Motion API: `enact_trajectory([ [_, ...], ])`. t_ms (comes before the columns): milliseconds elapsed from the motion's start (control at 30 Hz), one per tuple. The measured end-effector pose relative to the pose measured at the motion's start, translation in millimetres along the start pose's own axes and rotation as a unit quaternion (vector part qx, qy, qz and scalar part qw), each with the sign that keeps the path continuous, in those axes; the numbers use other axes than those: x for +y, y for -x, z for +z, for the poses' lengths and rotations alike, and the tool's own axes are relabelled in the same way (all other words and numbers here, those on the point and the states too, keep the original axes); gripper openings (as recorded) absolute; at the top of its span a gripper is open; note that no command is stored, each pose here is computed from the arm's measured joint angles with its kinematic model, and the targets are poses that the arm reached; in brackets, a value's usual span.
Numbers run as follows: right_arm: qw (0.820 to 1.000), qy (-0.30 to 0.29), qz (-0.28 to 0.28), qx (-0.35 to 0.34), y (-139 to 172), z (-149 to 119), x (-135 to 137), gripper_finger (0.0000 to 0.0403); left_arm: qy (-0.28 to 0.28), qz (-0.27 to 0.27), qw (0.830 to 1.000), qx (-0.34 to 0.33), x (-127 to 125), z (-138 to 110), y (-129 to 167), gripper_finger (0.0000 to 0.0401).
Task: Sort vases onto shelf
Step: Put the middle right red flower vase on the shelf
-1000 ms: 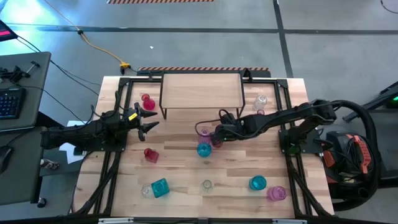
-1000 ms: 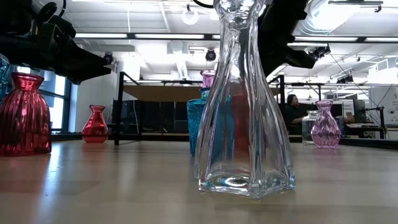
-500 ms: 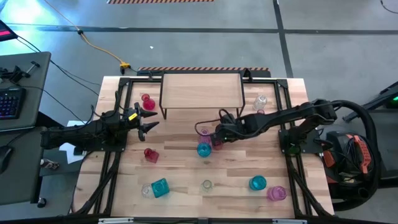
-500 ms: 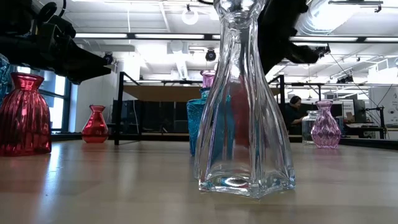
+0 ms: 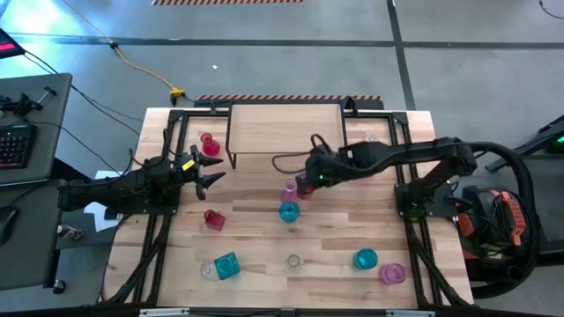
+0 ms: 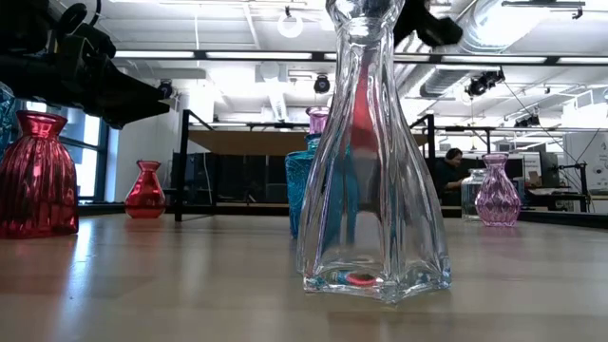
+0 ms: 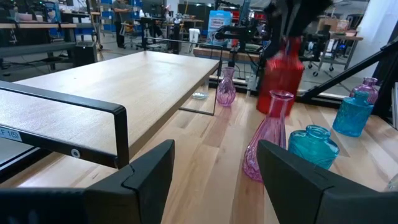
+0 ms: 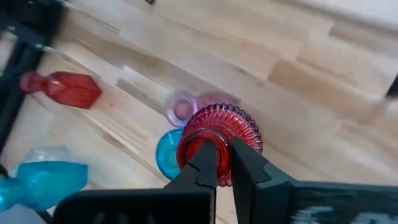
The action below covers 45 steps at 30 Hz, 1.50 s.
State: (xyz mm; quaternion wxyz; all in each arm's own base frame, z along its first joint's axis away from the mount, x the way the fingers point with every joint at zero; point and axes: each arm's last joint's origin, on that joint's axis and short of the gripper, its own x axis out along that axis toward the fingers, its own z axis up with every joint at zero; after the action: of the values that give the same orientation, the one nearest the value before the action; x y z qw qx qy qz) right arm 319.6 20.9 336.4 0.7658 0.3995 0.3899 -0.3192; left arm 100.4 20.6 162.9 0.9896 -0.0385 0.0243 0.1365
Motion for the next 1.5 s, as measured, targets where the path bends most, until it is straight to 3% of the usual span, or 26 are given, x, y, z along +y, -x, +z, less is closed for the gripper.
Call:
enact_trajectory([
  [333,0.999,0.041,0.010,-0.032,61,51,-6,0.0000,0.000,0.000,1.000,0.000,0,0,0,0.0221],
  [733,0.996,0.047,-0.016,-0.075,105,121,-57,0.0000,0.000,0.000,1.000,0.000,0,0,0,0.0221],
  [1100,0.995,0.011,-0.041,-0.085,100,175,-117,0.0000,0.000,0.000,1.000,0.000,0,0,0,0.0221],
  [1500,0.998,0.033,-0.051,-0.034,58,201,-131,0.0000,0.000,0.000,1.000,0.000,0,0,0,0.0221],
])
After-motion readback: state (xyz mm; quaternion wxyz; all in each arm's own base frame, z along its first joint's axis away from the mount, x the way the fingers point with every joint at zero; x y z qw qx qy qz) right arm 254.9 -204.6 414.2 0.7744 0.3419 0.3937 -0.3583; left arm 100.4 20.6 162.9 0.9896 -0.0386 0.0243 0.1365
